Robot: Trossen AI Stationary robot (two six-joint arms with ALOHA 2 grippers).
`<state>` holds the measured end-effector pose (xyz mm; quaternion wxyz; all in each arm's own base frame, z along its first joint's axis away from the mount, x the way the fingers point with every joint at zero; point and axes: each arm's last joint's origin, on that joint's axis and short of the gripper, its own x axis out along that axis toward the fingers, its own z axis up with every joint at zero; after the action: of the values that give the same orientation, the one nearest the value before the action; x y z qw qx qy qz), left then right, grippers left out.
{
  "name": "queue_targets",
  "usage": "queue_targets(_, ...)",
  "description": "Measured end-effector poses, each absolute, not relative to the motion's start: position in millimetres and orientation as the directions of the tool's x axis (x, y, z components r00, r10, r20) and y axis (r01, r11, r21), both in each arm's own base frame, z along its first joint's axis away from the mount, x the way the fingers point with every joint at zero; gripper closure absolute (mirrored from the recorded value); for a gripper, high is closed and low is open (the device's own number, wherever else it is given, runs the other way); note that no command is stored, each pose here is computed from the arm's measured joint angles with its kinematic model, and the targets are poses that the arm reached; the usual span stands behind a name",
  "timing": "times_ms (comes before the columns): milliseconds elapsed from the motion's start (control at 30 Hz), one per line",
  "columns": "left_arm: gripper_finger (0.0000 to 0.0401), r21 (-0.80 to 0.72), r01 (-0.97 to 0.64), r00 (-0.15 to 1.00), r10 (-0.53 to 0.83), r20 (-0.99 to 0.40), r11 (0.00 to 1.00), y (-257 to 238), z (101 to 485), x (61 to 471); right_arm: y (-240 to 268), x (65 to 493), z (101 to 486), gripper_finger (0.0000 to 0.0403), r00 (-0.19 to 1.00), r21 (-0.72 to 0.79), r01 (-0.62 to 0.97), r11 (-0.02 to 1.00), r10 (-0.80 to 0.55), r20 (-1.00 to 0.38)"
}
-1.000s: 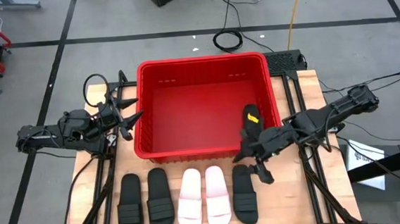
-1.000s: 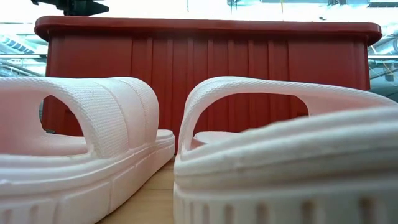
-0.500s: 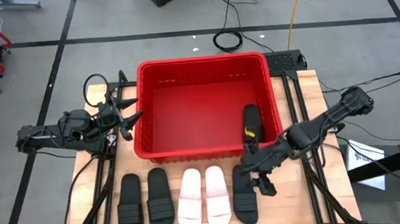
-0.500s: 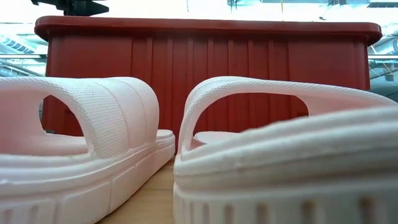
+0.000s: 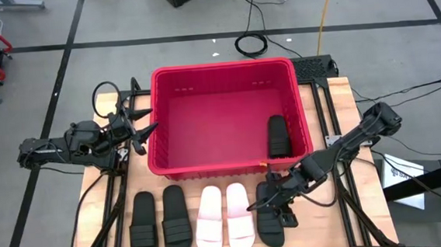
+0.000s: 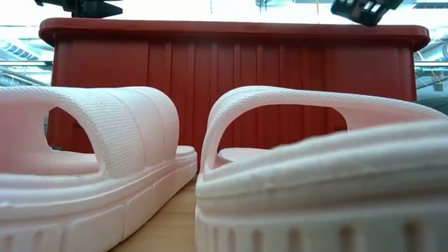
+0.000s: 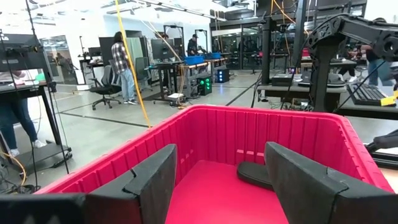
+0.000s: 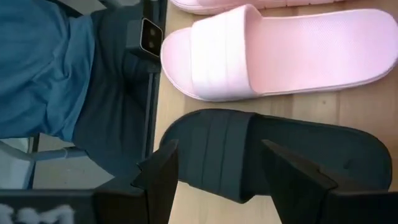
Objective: Pick and place slides into bin
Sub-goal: Put the black slide into the red container
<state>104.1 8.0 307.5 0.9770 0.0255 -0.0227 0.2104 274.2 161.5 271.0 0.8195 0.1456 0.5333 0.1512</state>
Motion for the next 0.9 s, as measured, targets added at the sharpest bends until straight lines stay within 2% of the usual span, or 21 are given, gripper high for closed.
queue_targets(167, 0.0151, 0.041, -0.412, 0.911, 0.410, 0.054, 0.910, 8.0, 307.4, 104.1, 159.1, 268.5, 249.8, 0.0193, 0.343, 0.395, -0.054, 0.917, 0.388, -0.855)
queue_targets(500, 0.0151, 0.041, -0.412, 0.910, 0.410, 0.054, 0.910, 8.0, 307.4, 104.1, 156.9, 257.5, 196.4, 0.0193, 0.305, 0.537, 0.011, 0.844, 0.508, -0.805)
queue_targets(733, 0.0151, 0.041, -0.412, 0.911, 0.410, 0.054, 0.910, 8.0, 307.4, 104.2, 152.4, 249.6, 178.1, 0.0193, 0.293, 0.531, 0.033, 0.847, 0.500, -0.815)
queue_targets(900, 0.0151, 0.041, -0.412, 0.910, 0.410, 0.055, 0.910, 8.0, 307.4, 104.1, 154.5, 247.1, 169.0, 0.0193, 0.312, 0.605, 0.022, 0.796, 0.570, -0.760)
